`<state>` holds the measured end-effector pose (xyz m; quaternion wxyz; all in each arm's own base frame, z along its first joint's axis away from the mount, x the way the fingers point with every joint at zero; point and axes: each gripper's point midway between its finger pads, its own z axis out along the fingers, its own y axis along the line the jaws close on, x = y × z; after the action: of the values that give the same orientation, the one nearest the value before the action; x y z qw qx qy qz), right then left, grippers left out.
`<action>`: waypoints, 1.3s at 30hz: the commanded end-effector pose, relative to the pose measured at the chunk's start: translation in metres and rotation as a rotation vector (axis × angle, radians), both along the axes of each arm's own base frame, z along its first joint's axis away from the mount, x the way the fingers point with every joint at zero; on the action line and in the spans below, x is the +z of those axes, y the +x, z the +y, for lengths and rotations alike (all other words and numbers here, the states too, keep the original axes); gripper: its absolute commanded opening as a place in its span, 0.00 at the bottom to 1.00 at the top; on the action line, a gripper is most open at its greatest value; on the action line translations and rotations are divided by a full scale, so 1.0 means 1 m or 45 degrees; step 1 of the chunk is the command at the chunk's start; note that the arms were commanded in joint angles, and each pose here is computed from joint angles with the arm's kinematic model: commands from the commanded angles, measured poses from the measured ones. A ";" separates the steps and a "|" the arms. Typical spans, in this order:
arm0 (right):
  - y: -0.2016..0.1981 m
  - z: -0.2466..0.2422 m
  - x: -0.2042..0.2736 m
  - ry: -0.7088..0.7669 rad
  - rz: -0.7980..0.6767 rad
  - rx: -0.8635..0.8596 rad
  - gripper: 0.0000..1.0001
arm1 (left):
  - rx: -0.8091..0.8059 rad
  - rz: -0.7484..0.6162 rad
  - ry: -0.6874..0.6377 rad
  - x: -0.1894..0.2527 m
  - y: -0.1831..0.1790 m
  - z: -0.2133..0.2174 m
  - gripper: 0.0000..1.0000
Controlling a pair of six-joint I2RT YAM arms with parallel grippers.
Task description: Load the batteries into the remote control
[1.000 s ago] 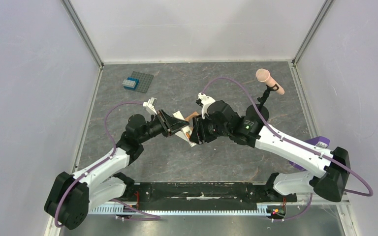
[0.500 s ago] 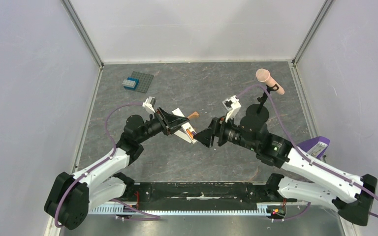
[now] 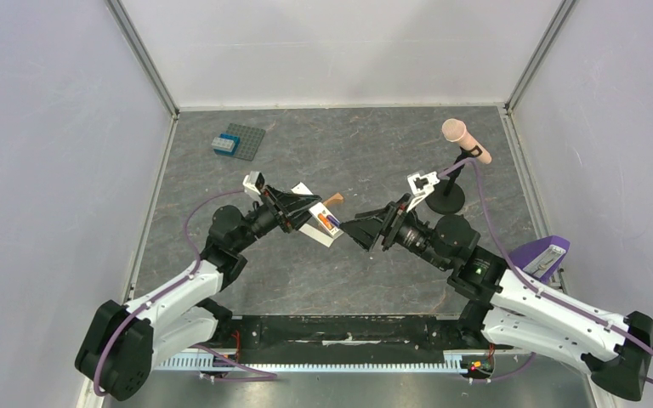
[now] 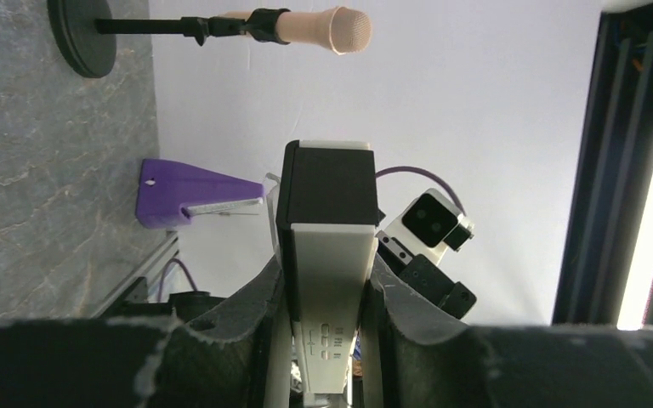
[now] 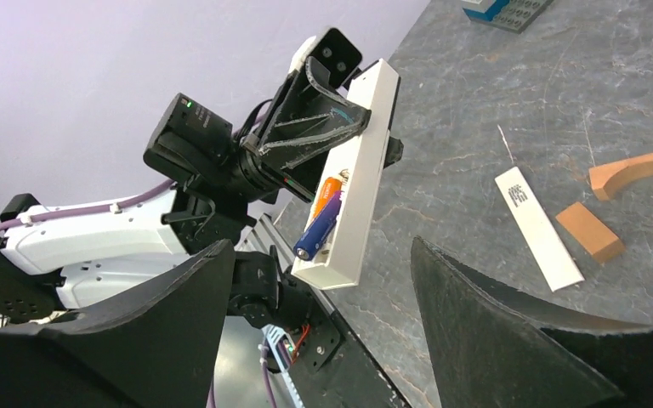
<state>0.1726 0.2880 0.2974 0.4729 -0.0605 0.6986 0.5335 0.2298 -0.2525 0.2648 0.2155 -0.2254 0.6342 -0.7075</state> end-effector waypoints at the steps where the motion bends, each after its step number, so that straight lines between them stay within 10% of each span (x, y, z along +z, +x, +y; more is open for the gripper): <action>1: 0.006 0.006 0.021 0.097 -0.033 -0.023 0.78 | 0.028 0.015 -0.173 0.028 -0.002 0.008 0.02; 39: 0.023 0.022 -0.026 -0.011 0.167 -0.080 0.59 | -0.080 -0.197 -0.129 0.048 -0.018 -0.001 0.02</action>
<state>0.1882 0.3101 0.2726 0.4407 -0.0237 0.7242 0.5299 0.2320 -0.2461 0.2646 0.1985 -0.2634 0.6141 -0.7170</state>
